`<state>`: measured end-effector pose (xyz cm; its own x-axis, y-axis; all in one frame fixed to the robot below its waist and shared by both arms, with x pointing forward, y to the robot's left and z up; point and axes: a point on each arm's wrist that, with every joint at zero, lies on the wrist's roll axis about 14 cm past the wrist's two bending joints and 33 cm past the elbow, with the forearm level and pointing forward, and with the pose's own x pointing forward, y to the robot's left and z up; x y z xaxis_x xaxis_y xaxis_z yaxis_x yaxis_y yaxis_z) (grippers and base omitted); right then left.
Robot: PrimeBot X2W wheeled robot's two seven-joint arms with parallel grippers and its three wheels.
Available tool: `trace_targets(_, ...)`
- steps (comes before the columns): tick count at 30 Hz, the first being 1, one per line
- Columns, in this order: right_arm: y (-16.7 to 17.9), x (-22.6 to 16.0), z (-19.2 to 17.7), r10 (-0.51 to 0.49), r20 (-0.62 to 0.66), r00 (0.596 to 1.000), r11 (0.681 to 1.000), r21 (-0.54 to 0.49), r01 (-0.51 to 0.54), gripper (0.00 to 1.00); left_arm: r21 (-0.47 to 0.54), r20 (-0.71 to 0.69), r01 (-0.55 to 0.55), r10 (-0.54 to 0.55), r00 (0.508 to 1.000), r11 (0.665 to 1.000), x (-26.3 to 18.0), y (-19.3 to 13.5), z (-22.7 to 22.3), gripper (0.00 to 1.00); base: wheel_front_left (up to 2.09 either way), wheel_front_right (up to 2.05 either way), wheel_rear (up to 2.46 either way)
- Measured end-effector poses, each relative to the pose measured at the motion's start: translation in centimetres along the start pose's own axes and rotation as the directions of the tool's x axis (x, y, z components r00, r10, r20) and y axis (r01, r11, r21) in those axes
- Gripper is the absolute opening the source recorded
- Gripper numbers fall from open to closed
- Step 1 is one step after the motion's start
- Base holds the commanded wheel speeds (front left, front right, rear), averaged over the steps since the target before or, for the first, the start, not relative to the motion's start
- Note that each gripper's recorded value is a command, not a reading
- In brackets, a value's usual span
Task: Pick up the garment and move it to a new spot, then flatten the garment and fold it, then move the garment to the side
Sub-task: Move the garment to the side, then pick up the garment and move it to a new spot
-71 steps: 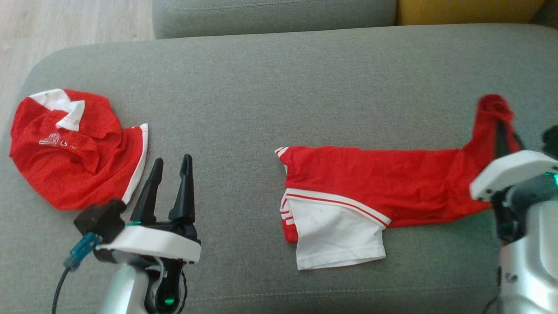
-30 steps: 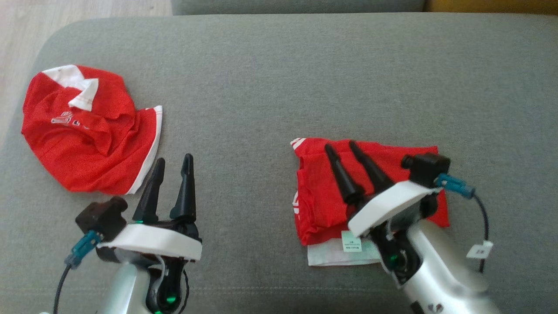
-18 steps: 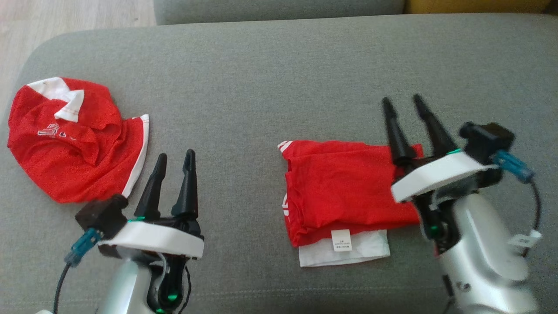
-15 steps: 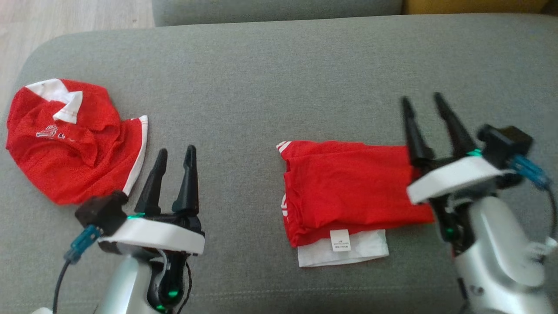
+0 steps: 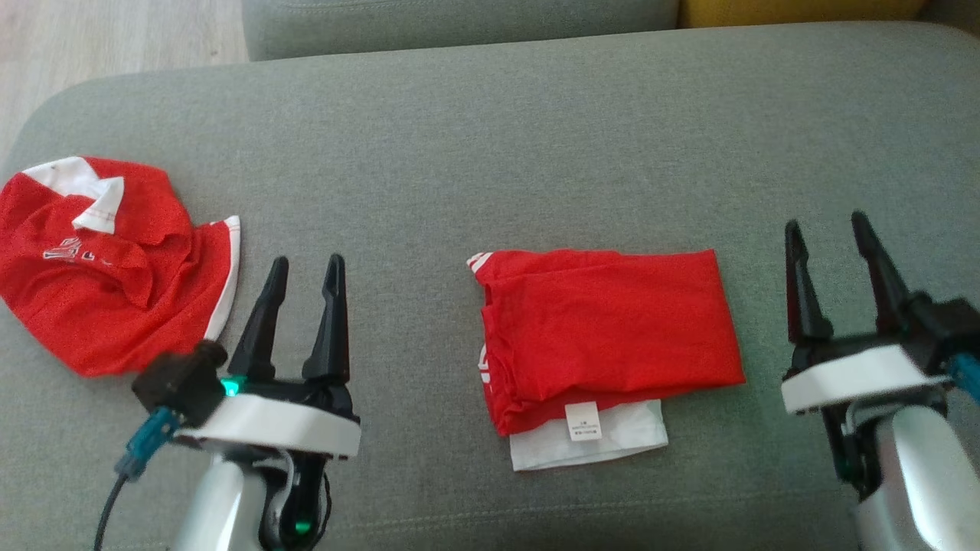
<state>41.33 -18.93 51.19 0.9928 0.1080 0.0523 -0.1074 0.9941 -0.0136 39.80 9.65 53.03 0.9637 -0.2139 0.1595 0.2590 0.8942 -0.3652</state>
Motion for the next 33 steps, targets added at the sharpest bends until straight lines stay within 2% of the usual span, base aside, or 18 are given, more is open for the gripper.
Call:
trace_targets(7, -0.2, -1.6, -1.3, -0.038, -0.024, 0.999, 0.999, 0.005, 0.038, 1.0, 0.011, -0.024, -0.018, 0.018, 1.0, 1.0, -0.8, 0.3, -0.7, 1.0, 0.0, 0.0, 0.0)
trace_targets(21, 0.4, -1.9, -2.2, -0.038, -0.045, 0.998, 0.999, 0.024, 0.039, 1.0, 0.016, -0.019, -0.034, 0.034, 0.999, 0.999, -0.9, 0.7, -0.5, 1.0, 0.0, 0.0, 0.0)
trace_targets(25, 1.0, -2.1, -4.7, -0.023, -0.145, 0.989, 0.998, 0.05, 0.031, 1.0, 0.014, -0.03, -0.042, 0.043, 0.999, 0.999, -1.0, 1.0, -0.9, 1.0, 0.0, 0.0, 0.0)
trace_targets(33, 1.7, -1.7, -9.6, 0.0, -0.348, 0.938, 0.989, 0.141, 0.052, 1.0, 0.007, -0.062, -0.061, 0.061, 0.996, 0.998, -0.8, 1.8, -2.1, 1.0, 0.0, 0.0, 0.0)
